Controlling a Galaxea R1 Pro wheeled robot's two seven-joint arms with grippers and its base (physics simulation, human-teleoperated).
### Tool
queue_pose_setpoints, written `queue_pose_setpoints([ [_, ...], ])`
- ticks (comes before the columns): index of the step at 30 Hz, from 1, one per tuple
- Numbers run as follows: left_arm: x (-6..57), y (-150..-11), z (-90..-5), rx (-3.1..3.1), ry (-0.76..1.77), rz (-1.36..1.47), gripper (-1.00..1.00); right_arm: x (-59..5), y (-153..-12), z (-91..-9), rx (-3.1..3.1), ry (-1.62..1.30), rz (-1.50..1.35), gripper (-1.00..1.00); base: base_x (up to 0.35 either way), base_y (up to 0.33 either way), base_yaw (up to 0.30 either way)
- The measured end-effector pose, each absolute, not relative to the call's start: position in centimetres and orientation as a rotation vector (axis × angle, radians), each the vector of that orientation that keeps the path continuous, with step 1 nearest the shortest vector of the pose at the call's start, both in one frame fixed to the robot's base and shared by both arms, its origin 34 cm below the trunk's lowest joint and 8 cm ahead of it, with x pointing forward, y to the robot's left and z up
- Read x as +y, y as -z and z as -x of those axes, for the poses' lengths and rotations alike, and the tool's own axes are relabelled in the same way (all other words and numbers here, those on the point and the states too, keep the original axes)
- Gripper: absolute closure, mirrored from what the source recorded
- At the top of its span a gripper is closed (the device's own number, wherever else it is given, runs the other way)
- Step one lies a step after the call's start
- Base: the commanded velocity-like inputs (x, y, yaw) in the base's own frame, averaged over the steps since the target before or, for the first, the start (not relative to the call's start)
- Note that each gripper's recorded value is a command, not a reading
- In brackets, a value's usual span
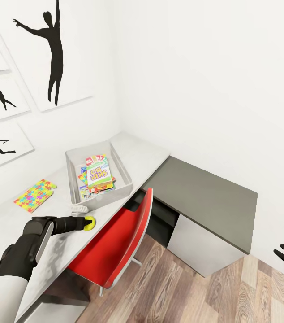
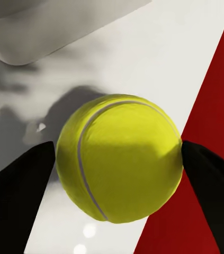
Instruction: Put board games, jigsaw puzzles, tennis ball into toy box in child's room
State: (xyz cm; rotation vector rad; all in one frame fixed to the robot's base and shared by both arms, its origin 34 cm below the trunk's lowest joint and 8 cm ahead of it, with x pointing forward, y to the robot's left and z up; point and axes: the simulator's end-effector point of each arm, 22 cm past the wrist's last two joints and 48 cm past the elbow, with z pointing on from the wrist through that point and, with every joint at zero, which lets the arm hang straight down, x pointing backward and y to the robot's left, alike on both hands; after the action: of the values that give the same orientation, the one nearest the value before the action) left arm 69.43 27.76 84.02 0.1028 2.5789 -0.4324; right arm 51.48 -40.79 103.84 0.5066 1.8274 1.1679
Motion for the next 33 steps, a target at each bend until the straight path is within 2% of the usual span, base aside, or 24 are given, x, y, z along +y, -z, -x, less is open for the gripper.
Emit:
queue_pose_setpoints([
  [33, 28.58, -84.20, -69.60, 2.576, 0.406, -0.086, 1.00, -40.72, -103.95, -51.46, 1.823, -1.169, -0.505, -1.00, -0.001, 0.000, 0.000],
])
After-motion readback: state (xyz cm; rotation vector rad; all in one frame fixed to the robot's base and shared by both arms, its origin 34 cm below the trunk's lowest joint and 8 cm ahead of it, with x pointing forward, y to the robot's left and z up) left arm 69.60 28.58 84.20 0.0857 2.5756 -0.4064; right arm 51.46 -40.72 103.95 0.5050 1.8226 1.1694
